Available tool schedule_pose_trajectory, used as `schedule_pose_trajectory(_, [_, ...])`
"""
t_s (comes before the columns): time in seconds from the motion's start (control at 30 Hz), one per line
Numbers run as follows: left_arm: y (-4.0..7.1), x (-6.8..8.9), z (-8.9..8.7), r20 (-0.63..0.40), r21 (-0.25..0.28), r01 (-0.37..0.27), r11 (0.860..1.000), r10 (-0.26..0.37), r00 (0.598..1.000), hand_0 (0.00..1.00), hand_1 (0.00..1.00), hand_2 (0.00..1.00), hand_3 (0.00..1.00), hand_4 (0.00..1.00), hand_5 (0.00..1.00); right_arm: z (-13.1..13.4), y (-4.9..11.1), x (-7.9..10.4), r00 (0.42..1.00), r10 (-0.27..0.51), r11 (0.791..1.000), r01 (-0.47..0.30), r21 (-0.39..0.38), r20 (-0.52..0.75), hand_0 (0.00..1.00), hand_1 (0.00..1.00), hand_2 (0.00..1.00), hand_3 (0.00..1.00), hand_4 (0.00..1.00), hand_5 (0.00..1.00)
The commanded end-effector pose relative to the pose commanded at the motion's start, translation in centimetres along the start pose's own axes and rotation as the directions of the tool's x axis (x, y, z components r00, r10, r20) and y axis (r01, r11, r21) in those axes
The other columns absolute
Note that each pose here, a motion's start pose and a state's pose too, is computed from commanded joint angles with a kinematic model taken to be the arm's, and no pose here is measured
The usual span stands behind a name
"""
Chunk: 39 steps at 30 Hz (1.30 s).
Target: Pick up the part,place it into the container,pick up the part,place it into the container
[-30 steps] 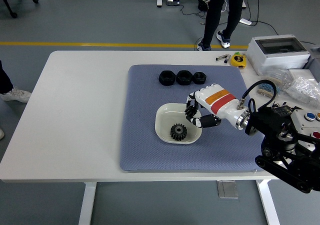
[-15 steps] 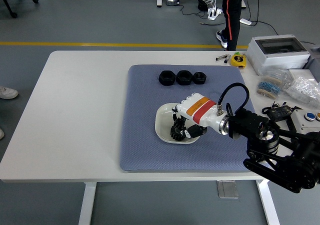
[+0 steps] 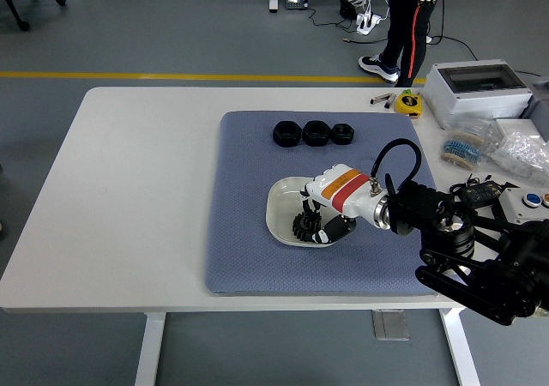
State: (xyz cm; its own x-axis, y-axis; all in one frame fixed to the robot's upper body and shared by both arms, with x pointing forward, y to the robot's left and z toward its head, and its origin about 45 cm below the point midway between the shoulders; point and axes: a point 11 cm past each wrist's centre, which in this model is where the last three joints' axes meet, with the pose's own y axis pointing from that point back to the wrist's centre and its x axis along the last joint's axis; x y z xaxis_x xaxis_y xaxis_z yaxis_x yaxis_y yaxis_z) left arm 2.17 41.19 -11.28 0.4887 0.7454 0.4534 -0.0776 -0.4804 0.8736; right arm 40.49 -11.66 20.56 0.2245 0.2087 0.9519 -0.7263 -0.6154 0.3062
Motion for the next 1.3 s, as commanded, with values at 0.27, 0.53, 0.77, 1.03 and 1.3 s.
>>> schedule_pose_trajectory(0.27, [0.0, 0.1, 0.0, 0.002, 0.0, -0.003, 1.0, 0.003, 1.0, 0.673, 0.636, 0.705, 0.617, 0.632, 0.636, -0.2, 0.2, 1.2, 0.999, 0.036, 0.999, -0.037, 0.013, 0.009, 0.218, 0.439, 0.501, 0.522, 0.882, 0.43])
schedule_pose_trajectory(0.53, [0.0, 0.1, -0.1, -0.003, 0.002, -0.004, 1.0, 0.004, 1.0, 0.673, 0.636, 0.705, 0.616, 0.629, 0.634, 0.7, 1.7, 5.4, 0.972, 0.173, 0.984, -0.176, 0.007, 0.159, 0.225, 0.438, 0.501, 0.519, 0.871, 0.435])
schedule_pose_trajectory(0.77, [0.0, 0.3, 0.2, -0.011, -0.006, -0.01, 1.0, 0.01, 1.0, 0.672, 0.635, 0.704, 0.617, 0.629, 0.633, 4.2, 4.6, 8.5, 0.837, 0.376, 0.925, -0.361, -0.115, 0.397, 0.352, 0.503, 0.569, 0.529, 0.875, 0.438])
schedule_pose_trajectory(1.03, [0.0, 0.3, 0.7, -0.018, -0.019, -0.013, 1.0, 0.013, 1.0, 0.672, 0.634, 0.704, 0.618, 0.629, 0.633, 7.7, 8.6, 8.4, 0.568, 0.529, 0.834, -0.486, -0.262, 0.631, 0.53, 0.632, 0.723, 0.616, 0.932, 0.506])
schedule_pose_trajectory(1.3, [0.1, 0.3, 1.4, -0.052, -0.044, -0.018, 0.999, 0.015, 0.999, 0.672, 0.636, 0.705, 0.617, 0.627, 0.632, 9.9, 13.2, 7.6, 0.194, 0.581, 0.728, -0.558, -0.399, 0.79, 0.621, 0.692, 0.767, 0.701, 0.998, 0.651])
